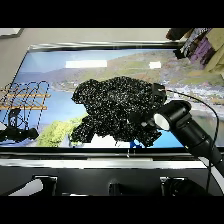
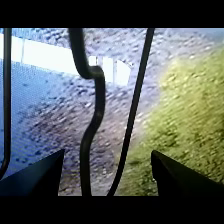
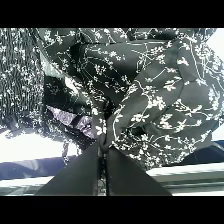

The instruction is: Fold the clothes and pants, and hang the long-sleeved shirts on hangers.

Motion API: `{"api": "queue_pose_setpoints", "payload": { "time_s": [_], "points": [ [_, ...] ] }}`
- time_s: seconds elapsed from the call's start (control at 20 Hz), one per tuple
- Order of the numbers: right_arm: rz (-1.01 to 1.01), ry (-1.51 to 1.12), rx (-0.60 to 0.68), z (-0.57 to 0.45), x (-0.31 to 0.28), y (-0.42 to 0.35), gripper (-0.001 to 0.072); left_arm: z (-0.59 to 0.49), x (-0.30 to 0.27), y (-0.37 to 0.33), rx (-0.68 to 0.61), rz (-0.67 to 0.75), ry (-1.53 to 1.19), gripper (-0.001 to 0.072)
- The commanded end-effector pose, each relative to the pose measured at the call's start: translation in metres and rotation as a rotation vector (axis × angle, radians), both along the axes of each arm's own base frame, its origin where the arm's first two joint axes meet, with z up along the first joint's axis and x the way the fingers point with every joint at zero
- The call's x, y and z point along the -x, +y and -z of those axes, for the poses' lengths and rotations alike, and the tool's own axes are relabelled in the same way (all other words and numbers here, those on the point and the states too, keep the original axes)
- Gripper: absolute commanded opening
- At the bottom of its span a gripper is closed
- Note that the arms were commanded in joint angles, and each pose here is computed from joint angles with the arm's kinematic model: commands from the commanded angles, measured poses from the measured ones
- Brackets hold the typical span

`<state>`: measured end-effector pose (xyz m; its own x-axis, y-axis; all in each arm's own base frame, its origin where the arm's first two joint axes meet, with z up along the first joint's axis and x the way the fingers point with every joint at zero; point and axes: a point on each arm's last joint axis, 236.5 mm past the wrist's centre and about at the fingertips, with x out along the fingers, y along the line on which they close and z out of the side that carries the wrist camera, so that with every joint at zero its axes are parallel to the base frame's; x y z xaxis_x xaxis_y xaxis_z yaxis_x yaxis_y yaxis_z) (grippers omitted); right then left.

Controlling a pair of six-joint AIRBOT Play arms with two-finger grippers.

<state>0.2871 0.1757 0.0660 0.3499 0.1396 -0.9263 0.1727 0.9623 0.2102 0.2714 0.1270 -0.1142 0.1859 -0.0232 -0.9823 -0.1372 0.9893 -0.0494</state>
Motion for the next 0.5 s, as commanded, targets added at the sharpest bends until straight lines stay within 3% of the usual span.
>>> {"api": "queue_pose_setpoints", "payload": {
  "time_s": [0.0, 0.05, 0.2, 0.35, 0.45],
  "points": [
    [0.001, 0.002, 0.000, 0.000, 0.001, 0.000, 0.0024, 0.002, -0.003, 0.002, -0.007, -0.003, -0.009, 0.0486],
    [0.001, 0.002, 0.000, 0.000, 0.000, 0.000, 0.0024, 0.003, -0.003, 0.002, -0.006, -0.002, -0.007, 0.0402],
    [0.004, 0.002, -0.001, 0.000, 0.000, 0.000, 0.0024, 0.005, -0.004, -0.005, -0.008, 0.058, -0.001, 0.0283],
    [0.011, 0.006, -0.001, 0.001, 0.001, 0.000, 0.0024, 0.005, -0.008, -0.014, -0.011, 0.102, -0.002, 0.0042],
    [0.015, 0.008, -0.002, 0.001, 0.001, -0.001, 0.0025, 0.005, -0.009, -0.016, -0.012, 0.110, -0.003, 0.0019]
  ]
}}
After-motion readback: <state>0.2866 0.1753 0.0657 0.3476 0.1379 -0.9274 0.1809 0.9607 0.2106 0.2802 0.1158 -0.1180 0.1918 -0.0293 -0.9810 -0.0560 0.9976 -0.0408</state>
